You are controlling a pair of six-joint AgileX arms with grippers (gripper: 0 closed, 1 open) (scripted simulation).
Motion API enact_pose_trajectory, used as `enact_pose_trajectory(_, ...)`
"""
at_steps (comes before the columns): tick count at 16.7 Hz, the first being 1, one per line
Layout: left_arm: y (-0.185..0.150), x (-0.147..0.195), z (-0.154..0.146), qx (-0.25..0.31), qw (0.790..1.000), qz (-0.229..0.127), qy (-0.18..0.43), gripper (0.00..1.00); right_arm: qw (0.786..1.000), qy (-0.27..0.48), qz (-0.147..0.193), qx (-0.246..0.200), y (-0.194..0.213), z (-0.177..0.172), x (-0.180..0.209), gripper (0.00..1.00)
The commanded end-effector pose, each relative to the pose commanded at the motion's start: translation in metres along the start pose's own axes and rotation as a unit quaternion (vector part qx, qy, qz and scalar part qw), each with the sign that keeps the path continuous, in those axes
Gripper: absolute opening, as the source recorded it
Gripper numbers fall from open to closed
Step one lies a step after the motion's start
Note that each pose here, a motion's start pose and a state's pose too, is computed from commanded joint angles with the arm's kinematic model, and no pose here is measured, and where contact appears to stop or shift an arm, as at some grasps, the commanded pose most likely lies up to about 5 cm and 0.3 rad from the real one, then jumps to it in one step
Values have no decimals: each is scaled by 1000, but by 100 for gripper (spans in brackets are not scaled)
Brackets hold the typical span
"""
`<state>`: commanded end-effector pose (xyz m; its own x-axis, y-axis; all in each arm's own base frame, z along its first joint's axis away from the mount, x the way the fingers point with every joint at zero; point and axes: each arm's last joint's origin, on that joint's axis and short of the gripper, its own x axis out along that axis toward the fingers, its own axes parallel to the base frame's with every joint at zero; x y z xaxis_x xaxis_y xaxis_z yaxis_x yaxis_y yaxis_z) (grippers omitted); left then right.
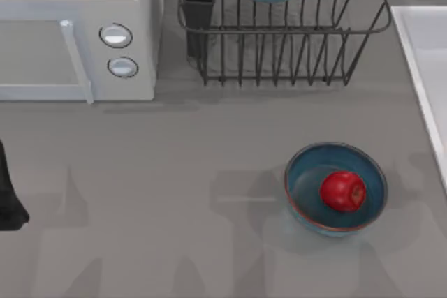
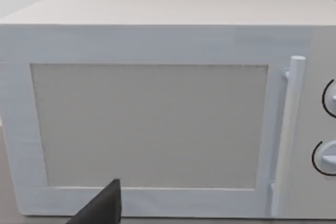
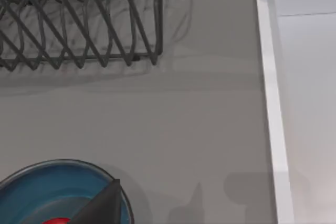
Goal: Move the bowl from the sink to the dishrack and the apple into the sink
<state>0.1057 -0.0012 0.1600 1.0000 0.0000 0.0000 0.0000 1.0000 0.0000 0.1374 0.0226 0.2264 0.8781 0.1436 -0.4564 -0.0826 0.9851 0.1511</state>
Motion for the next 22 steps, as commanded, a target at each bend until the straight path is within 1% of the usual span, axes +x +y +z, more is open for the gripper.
enact_pose_trajectory(2,0,0,0,0,1000,0,0,100,996,89,8,12,14,21,15,100)
enact_pose_trajectory(5,0,0,0,0,1000,0,0,100,974,225,4,22,40,45,49,100)
enact_pose_trajectory(8,0,0,0,0,1000,0,0,100,938,346,-18,21,70,54,92,100)
enact_pose_trajectory(11,0,0,0,0,1000,0,0,100,898,438,-49,13,98,49,131,100)
enact_pose_trajectory(14,0,0,0,0,1000,0,0,100,867,493,-76,5,117,40,157,100)
enact_pose_trajectory(16,0,0,0,0,1000,0,0,100,856,510,-87,1,124,36,165,100)
enact_pose_trajectory(22,0,0,0,0,1000,0,0,100,854,513,-89,3,124,35,168,100)
